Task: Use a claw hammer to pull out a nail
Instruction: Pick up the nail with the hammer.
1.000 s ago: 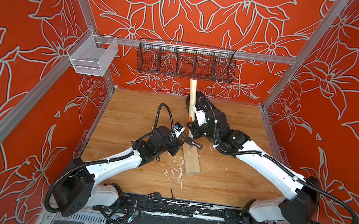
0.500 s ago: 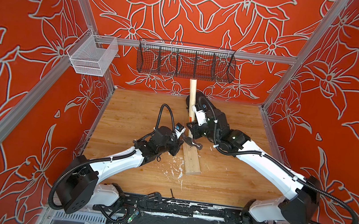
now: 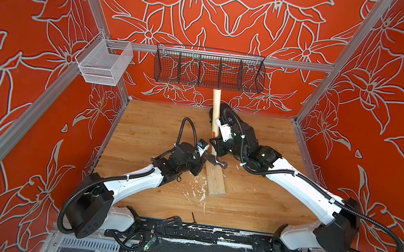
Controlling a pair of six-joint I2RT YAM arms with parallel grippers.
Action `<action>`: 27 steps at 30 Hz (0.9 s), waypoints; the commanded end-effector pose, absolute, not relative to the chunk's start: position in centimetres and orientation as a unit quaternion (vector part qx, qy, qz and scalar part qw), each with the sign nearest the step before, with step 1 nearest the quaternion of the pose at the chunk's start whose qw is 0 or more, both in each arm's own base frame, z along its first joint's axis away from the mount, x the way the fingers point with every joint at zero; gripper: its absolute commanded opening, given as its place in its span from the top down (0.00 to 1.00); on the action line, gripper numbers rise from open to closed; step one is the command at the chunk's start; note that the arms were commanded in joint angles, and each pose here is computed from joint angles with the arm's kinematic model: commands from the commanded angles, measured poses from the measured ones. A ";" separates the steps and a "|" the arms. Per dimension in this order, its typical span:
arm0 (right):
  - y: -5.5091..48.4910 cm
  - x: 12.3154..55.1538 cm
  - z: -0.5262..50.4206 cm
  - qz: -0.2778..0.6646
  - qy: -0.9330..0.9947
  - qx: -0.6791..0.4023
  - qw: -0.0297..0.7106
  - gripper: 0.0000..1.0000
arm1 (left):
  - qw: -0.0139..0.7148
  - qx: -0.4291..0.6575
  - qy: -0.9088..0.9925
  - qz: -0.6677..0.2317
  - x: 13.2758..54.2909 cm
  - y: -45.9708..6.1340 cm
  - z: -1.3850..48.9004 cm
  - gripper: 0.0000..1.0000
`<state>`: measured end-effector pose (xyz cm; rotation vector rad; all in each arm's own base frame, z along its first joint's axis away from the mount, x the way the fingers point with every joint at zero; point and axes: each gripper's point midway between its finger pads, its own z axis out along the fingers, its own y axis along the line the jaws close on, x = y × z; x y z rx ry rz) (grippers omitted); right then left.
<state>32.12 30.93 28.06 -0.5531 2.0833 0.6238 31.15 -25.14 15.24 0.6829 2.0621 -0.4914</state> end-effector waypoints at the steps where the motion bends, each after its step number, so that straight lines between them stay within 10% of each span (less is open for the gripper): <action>1: 31.1 32.1 35.9 0.303 0.780 -0.205 0.507 1.00 | 0.461 0.280 0.818 -0.199 31.8 -25.8 16.7 0.85; 7: 31.0 32.2 35.9 0.301 0.780 -0.204 0.509 1.00 | 0.466 0.276 0.817 -0.198 31.9 -25.7 17.2 1.00; 27: 30.6 32.1 35.6 0.293 0.783 -0.204 0.510 1.00 | 0.494 0.240 0.813 -0.194 32.1 -24.2 19.8 1.00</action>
